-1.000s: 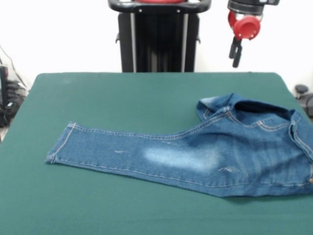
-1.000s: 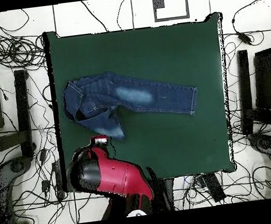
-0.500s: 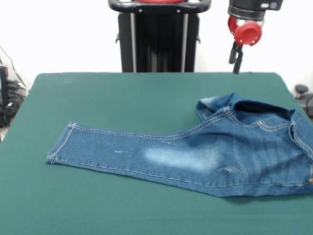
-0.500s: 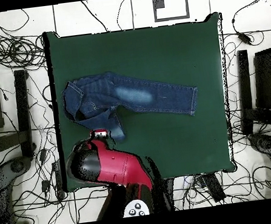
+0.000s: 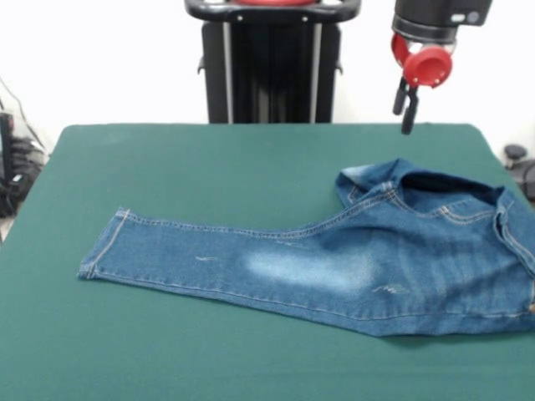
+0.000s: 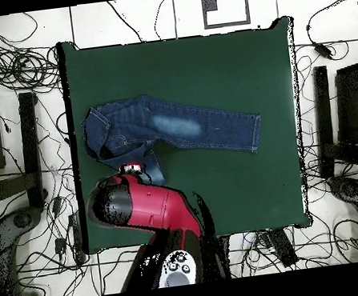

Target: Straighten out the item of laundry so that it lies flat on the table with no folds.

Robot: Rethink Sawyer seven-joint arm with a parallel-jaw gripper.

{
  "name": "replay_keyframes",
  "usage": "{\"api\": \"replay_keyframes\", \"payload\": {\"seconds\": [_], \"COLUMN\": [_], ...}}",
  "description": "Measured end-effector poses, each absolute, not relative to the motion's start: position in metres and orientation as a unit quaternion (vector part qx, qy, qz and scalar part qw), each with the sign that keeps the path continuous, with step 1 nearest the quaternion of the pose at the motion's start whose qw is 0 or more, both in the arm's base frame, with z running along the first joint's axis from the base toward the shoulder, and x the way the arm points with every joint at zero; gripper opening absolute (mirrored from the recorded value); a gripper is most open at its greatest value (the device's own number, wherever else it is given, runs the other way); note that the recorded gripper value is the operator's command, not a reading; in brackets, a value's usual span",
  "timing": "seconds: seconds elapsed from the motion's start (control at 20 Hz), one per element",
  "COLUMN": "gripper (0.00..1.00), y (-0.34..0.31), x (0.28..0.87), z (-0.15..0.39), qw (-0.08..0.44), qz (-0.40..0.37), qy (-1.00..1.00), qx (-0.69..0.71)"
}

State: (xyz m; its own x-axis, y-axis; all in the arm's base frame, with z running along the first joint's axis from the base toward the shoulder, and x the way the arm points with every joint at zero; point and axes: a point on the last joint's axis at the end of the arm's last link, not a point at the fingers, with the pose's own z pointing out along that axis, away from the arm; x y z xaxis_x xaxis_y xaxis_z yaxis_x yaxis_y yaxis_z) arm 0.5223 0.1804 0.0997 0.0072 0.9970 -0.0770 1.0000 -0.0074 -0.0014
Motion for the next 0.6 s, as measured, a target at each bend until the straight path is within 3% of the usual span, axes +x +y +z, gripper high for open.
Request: {"api": "replay_keyframes", "payload": {"seconds": [0.6], "gripper": [1.00], "y": [0.167], "x": [0.552], "z": [0.056], "qw": [0.041], "qz": [-0.051], "qy": [0.707], "qx": [0.704]}}
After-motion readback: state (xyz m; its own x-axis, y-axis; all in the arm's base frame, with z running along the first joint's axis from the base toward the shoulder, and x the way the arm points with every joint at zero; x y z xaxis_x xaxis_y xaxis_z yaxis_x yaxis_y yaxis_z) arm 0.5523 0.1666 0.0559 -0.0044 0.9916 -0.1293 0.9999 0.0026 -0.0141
